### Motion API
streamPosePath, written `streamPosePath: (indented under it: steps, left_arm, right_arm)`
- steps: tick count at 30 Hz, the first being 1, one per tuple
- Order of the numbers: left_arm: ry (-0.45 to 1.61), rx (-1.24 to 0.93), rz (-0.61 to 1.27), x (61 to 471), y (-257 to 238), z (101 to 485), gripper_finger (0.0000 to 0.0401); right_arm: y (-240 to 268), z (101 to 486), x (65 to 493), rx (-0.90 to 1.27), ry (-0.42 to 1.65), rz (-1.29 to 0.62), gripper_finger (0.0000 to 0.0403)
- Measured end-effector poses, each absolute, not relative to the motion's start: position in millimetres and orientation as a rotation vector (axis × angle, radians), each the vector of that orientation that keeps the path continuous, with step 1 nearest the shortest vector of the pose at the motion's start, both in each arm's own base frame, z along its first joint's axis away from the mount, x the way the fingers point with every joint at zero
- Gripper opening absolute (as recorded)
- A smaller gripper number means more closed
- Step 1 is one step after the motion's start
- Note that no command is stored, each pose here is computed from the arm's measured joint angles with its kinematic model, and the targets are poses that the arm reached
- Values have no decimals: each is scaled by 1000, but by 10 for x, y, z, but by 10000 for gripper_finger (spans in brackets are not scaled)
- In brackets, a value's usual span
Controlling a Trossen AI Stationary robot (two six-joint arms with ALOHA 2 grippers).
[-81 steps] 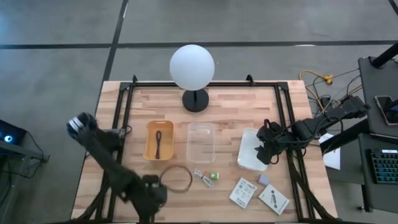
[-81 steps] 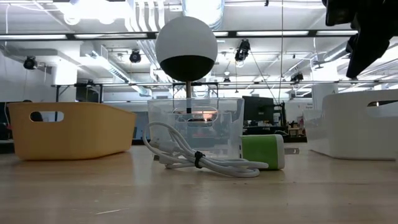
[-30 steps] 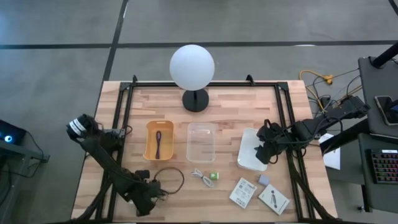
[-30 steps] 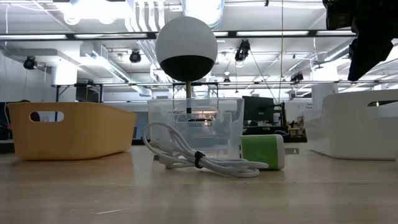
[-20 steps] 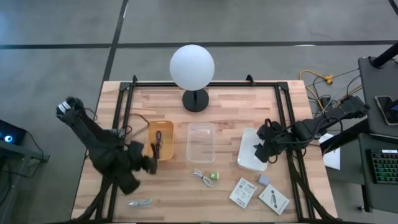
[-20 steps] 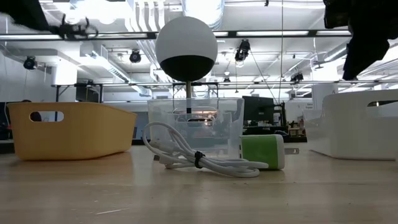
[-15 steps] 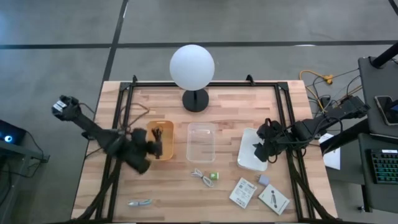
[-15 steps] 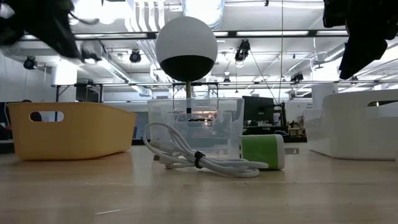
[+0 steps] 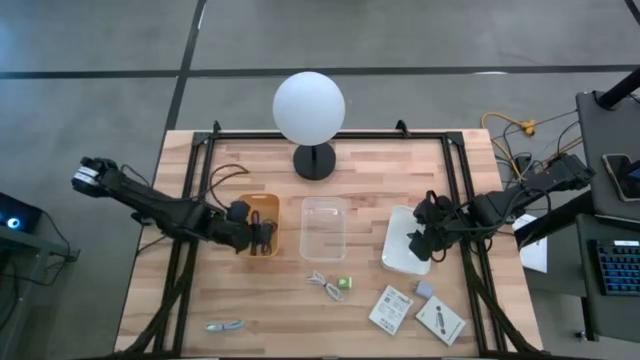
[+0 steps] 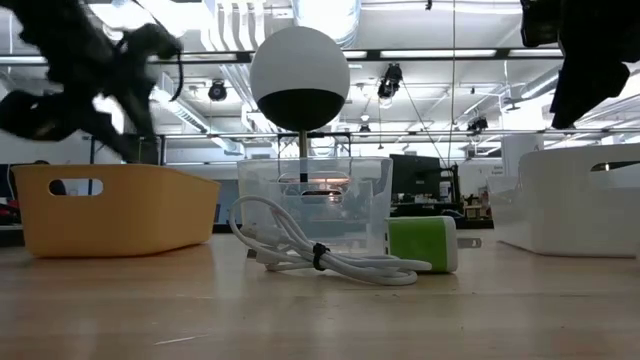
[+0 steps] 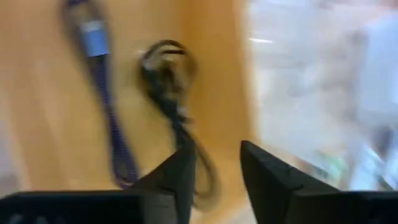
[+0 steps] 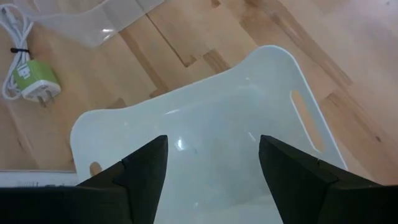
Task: Pick and place items into bin
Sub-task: Put the black USB cable into the yellow bin, then put the light blue USB cable into the yellow bin
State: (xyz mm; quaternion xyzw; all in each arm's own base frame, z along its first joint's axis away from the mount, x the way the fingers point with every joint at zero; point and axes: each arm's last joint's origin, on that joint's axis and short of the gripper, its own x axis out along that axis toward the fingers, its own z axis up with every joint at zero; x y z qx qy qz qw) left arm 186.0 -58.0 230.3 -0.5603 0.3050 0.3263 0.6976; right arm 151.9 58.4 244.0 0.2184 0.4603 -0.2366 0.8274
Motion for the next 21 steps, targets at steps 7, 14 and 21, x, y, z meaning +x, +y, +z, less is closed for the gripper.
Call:
streamPosePath:
  steps: [7,14,21]
  left_arm:
    - [965,-846,-76,1935,-1098,2957,160]
    - [1359,-434,-148,1855,-2006,2763,143]
    - [1485,-368,-25,1940,-2638,2278,172]
  right_arm:
    - [583,2439,1517,416,991,-477,237]
    - [577,2440,1517,410,979,-491,237]
    - [566,2423,1513,386,968,-508,237]
